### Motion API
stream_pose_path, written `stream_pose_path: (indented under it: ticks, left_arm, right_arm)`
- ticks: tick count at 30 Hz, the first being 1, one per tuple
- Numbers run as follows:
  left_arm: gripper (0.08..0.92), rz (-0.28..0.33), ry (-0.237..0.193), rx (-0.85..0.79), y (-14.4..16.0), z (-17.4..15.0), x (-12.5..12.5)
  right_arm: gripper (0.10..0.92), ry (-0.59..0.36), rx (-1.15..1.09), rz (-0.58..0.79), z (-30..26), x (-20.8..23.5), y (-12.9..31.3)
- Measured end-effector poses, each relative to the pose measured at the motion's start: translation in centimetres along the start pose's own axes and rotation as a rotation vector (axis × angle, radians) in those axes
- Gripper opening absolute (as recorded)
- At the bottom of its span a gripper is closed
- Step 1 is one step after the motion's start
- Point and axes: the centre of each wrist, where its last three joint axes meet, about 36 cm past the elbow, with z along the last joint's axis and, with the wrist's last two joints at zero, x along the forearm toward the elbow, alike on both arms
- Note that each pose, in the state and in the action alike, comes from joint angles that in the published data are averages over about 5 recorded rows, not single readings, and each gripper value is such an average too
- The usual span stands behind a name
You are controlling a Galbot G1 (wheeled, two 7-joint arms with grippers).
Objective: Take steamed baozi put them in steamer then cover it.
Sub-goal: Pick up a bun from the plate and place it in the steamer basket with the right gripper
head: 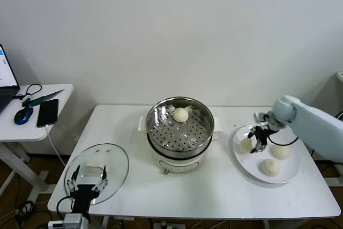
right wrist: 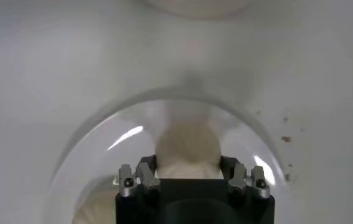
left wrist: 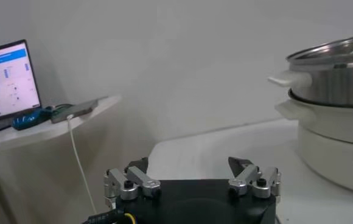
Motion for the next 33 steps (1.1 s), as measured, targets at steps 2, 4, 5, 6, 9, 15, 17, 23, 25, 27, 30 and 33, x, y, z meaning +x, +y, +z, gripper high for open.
stream_pose_path:
  ticks: [2, 4, 5, 6, 9, 15, 17, 23, 25, 27, 30, 33]
  left_arm:
    - [0.823, 0.004, -0.002, 0.001, -0.1, -0.1, 0.0]
    - [0.823, 0.008, -0.005, 0.003, -0.3, -0.1, 0.0]
    - [0.823, 0.01, -0.007, 0.004, -0.3, -0.2, 0.0]
    - [0.823, 0.012, -0.009, 0.005, -0.4, -0.2, 0.1]
    - [0.823, 0.018, -0.016, 0.008, -0.6, -0.4, 0.1]
    - [0.823, 0.034, -0.031, 0.005, -1.0, -0.9, 0.1]
    - [0.823, 0.04, -0.035, 0.004, -1.2, -1.0, 0.2]
    - [0.823, 0.043, -0.047, 0.007, -1.4, -1.2, 0.6]
    - [0.823, 0.042, -0.047, 0.006, -1.4, -1.2, 0.8]
    - [0.823, 0.041, -0.046, 0.003, -1.4, -1.2, 0.9]
    - [0.823, 0.042, -0.045, 0.0, -1.3, -1.1, 1.0]
    - [0.823, 0.043, -0.047, -0.001, -1.3, -1.1, 1.2]
  right_arm:
    - [0.679, -0.011, 0.011, 0.02, -1.1, 2.1, -1.0]
    - [0.679, -0.023, 0.023, 0.041, -2.5, 4.3, -1.9]
    - [0.679, -0.029, 0.03, 0.051, -3.2, 5.4, -2.4]
    - [0.679, -0.035, 0.037, 0.061, -4.0, 6.4, -2.8]
    - [0.679, -0.055, 0.06, 0.086, -6.8, 9.2, -3.7]
    - [0.679, -0.095, 0.108, 0.107, -13.2, 12.3, -4.4]
    - [0.679, -0.108, 0.12, 0.106, -15.5, 12.6, -4.5]
    - [0.679, -0.141, 0.14, 0.088, -22.1, 11.6, -4.3]
    - [0.679, -0.149, 0.147, 0.078, -24.2, 10.9, -4.1]
    - [0.679, -0.153, 0.154, 0.068, -26.3, 9.9, -3.8]
    - [0.679, -0.152, 0.168, 0.05, -28.9, 8.2, -3.3]
    - [0.679, -0.144, 0.182, 0.032, -31.1, 6.3, -2.7]
